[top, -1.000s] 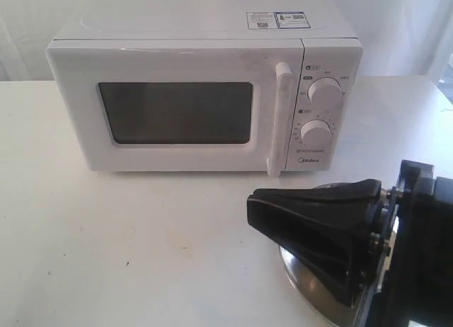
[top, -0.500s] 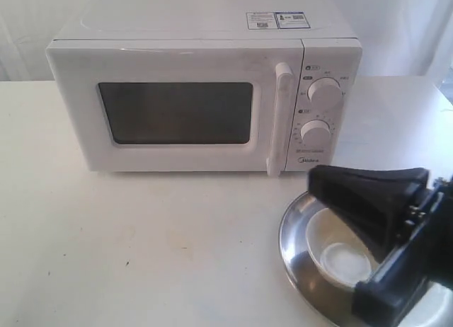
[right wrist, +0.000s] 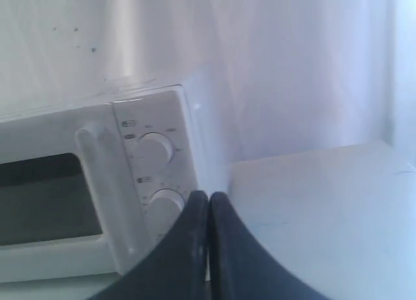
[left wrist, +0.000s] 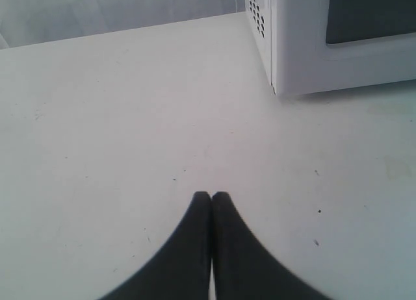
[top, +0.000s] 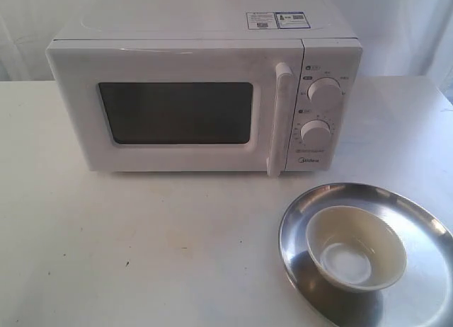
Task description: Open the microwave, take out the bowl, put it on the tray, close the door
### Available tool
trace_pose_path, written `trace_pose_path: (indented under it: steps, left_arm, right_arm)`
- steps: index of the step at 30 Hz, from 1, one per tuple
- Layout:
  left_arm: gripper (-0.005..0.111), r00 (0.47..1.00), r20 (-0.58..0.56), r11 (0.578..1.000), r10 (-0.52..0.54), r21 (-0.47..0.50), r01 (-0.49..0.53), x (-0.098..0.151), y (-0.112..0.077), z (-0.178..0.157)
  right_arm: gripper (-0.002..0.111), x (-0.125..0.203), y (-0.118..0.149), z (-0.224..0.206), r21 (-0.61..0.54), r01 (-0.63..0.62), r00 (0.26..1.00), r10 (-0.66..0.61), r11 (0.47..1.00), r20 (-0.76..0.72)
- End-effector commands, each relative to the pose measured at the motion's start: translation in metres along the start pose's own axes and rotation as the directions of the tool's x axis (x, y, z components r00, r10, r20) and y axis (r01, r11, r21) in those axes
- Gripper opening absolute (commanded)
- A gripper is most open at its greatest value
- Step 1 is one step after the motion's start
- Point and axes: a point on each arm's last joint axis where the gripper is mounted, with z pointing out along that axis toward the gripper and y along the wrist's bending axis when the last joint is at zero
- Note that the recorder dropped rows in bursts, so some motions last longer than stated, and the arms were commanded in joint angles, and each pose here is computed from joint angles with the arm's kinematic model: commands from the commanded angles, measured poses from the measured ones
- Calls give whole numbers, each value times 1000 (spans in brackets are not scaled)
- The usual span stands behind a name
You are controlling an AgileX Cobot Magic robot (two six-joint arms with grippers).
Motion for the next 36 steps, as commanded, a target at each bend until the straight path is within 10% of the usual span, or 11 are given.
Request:
trace_pose_path:
  steps: [1, 36]
  left_arm:
    - [0, 1000, 0, 1000, -9, 2, 9, 1, 0, 0]
    - [0, 1000, 0, 1000, -9, 2, 9, 1, 0, 0]
  right_arm:
    - [0, 10, -5, -3, 78, 36, 999, -38, 996, 21]
    - [0, 21, -14, -5, 191, 213, 975, -196, 958, -103]
